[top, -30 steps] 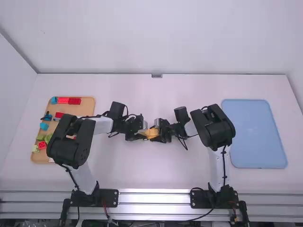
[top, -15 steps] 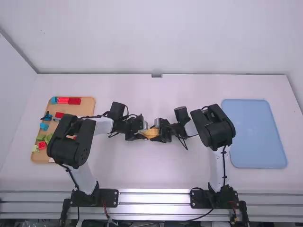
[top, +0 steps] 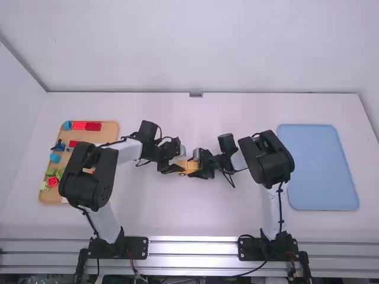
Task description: Assemble lego blocks to make yellow taxi
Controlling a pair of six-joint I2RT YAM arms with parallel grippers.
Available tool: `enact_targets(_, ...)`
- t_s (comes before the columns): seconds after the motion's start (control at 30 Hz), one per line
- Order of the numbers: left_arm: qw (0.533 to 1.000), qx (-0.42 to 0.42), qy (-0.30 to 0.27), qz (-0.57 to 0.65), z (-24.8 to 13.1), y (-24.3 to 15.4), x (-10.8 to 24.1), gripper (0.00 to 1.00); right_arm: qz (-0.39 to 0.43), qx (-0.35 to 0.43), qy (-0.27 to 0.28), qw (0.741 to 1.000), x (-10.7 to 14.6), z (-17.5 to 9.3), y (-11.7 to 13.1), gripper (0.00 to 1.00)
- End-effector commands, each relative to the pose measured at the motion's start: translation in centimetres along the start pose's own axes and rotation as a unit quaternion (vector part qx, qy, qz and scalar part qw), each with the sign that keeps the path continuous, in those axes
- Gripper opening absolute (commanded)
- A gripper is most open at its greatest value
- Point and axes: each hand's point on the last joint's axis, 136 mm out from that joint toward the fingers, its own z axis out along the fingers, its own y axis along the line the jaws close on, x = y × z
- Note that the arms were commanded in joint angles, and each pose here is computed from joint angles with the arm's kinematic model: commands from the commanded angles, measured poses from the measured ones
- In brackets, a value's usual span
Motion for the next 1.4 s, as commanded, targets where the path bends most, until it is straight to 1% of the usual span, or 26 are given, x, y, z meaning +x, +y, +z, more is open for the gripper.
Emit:
enact_targets(0.0,1.0,0.008,-0.013,0.004,-0.1,0.0,-1.1,0.66,0.012,-0.002,0.01,1.0,0.9,0.3,0.3,0.4)
enact_targets(0.03,1.0,0.008,-0.011,0.003,-0.1,0.0,-1.1,0.66,0.011,-0.003,0.01,1.0,0.8,0.4,0.4,0.4)
enact_targets(0.1,1.0,0.006,0.002,0.0,-0.1,0.0,-0.5,0.7,0.011,-0.001,0.009,1.0,0.9,0.3,0.2,0.4)
enact_targets(0.17,1.0,0.002,0.013,-0.003,0.0,-0.1,0.0,0.7,0.011,-0.001,0.01,1.0,0.9,0.3,0.2,0.4)
enact_targets(0.27,1.0,0.004,0.013,-0.004,0.2,-0.5,0.5,0.69,0.01,-0.003,0.01,1.0,0.8,0.4,0.3,0.4)
enact_targets(0.33,1.0,0.0,0.011,-0.006,0.4,-0.7,0.8,0.58,0.011,-0.001,0.01,1.0,0.9,0.3,0.2,0.4)
enact_targets(0.43,1.0,-0.008,0.007,-0.014,0.7,-0.7,1.2,0.57,0.011,-0.002,0.009,1.0,0.8,0.3,0.3,0.4)
enact_targets(0.5,1.0,-0.01,0.006,-0.012,0.9,-0.8,1.4,0.5,0.011,-0.001,0.009,1.0,0.9,0.3,0.3,0.4)
enact_targets(0.53,1.0,-0.01,0.006,-0.01,0.9,-0.9,1.5,0.47,0.011,-0.002,0.009,1.0,0.8,0.3,0.3,0.4)
enact_targets(0.6,1.0,-0.01,0.006,-0.008,1.0,-1.0,1.6,0.33,0.011,-0.002,0.009,1.0,0.8,0.3,0.3,0.4)
enact_targets(0.63,1.0,-0.011,0.005,-0.007,1.0,-1.0,1.7,0.28,0.011,-0.002,0.009,1.0,0.8,0.3,0.3,0.4)
enact_targets(0.67,1.0,-0.011,0.005,-0.007,1.0,-1.0,1.7,0.27,0.011,-0.002,0.009,1.0,0.8,0.3,0.3,0.4)
enact_targets(0.73,1.0,-0.014,0.004,-0.002,1.0,-0.9,1.7,0.2,0.011,-0.002,0.009,1.0,0.9,0.3,0.3,0.4)
enact_targets(0.87,1.0,-0.017,0.001,0.006,1.2,-1.0,1.6,0.19,0.011,-0.002,0.009,1.0,0.8,0.3,0.3,0.4)
enact_targets(1.0,0.999,-0.004,0.005,0.036,1.8,-2.0,1.7,0.25,0.011,-0.002,0.009,1.0,0.8,0.3,0.3,0.4)
enact_targets(1.07,0.999,0.0,0.004,0.045,2.0,-2.3,1.6,0.33,0.011,-0.002,0.01,1.0,0.9,0.3,0.3,0.4)
enact_targets(1.1,0.999,0.001,0.004,0.046,2.1,-2.3,1.5,0.34,0.011,-0.002,0.01,1.0,0.9,0.3,0.3,0.4)
enact_targets(1.13,0.999,0.001,0.004,0.047,2.1,-2.3,1.5,0.38,0.011,-0.002,0.01,1.0,0.9,0.3,0.3,0.4)
enact_targets(1.17,0.999,0.001,0.002,0.047,2.0,-2.2,1.4,0.57,0.012,-0.002,0.01,1.0,0.9,0.3,0.3,0.4)
enact_targets(1.23,0.999,-0.001,-0.008,0.043,1.7,-1.9,1.0,0.62,0.011,-0.002,0.01,1.0,0.9,0.3,0.3,0.42)
enact_targets(1.27,0.999,-0.002,-0.013,0.041,1.6,-1.8,0.8,0.63,0.011,-0.002,0.01,1.0,0.9,0.3,0.3,0.42)
enact_targets(1.3,0.999,-0.003,-0.026,0.036,1.0,-1.4,0.1,0.66,0.011,-0.002,0.01,1.0,0.9,0.3,0.3,0.43)
enact_targets(1.37,0.999,-0.009,-0.036,0.033,0.2,-0.9,-0.6,0.67,0.011,-0.002,0.01,1.0,0.9,0.3,0.3,0.43)
